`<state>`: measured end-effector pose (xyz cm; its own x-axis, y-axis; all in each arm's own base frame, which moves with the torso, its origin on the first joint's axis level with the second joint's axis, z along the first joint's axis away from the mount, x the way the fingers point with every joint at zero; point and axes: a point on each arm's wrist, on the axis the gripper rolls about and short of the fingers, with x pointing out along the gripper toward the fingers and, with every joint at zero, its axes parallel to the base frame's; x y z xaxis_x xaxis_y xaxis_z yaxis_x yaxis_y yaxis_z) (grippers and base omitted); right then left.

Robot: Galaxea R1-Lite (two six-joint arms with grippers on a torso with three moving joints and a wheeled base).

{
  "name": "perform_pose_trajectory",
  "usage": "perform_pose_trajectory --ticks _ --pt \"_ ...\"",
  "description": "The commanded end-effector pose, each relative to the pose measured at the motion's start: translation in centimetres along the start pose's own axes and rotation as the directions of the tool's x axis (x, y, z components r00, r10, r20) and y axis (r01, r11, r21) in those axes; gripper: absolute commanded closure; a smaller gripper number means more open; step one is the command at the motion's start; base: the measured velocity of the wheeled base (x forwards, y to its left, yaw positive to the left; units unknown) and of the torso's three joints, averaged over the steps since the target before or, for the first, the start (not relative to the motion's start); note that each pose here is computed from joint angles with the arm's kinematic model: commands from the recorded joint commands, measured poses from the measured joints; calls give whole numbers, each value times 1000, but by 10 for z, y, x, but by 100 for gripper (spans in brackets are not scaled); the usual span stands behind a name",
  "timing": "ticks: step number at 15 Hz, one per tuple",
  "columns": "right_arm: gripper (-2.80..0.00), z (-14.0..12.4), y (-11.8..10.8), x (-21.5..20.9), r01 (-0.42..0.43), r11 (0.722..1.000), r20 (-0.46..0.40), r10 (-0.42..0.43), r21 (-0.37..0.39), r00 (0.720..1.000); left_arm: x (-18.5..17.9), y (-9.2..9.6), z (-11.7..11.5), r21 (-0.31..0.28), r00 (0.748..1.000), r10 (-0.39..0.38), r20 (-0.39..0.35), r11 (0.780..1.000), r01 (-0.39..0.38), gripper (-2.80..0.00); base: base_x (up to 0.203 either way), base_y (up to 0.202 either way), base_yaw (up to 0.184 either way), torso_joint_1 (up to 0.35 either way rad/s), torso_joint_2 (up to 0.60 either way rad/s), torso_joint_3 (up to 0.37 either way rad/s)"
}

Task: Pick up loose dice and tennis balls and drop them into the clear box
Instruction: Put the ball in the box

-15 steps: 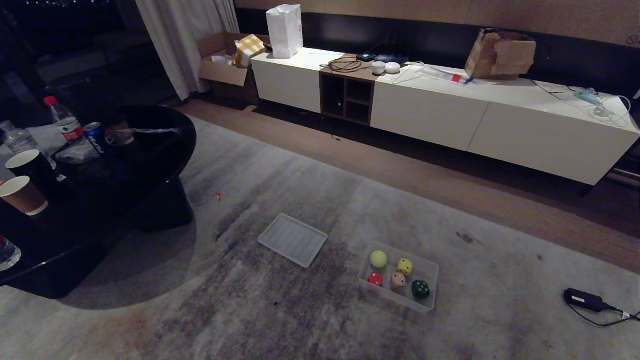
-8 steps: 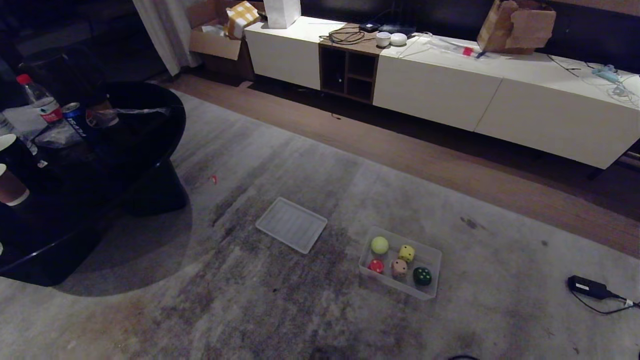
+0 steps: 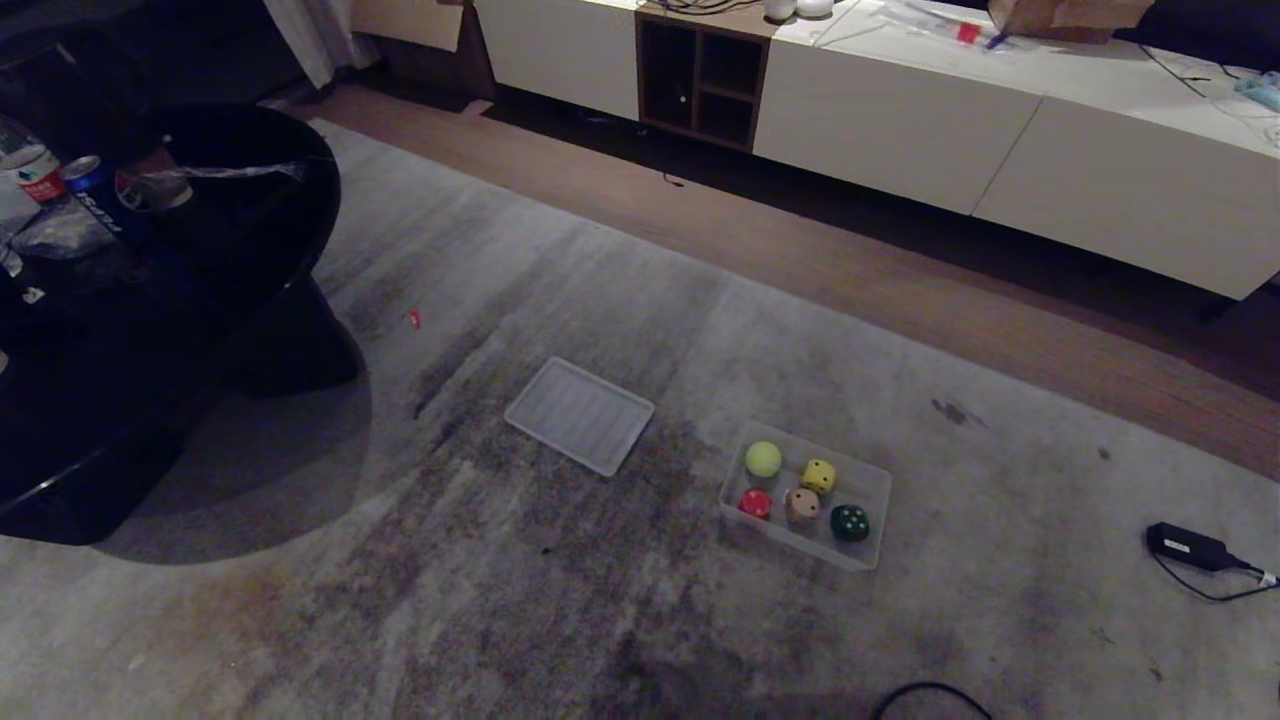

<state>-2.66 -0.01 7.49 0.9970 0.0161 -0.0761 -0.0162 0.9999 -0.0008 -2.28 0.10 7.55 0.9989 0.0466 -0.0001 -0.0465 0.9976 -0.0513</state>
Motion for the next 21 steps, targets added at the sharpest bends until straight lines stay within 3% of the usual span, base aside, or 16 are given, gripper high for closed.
perform_pose_trajectory --ticks 1,21 --pt "0 0 0 0 -1 1000 -2 1 0 1000 0 0 0 -1 1000 0 -3 1000 0 0 0 0 0 1 4 -201" --pt "0 0 0 0 -1 1000 -2 1 0 1000 0 0 0 -5 1000 1 -3 1000 -1 0 0 0 0 2 4 -195"
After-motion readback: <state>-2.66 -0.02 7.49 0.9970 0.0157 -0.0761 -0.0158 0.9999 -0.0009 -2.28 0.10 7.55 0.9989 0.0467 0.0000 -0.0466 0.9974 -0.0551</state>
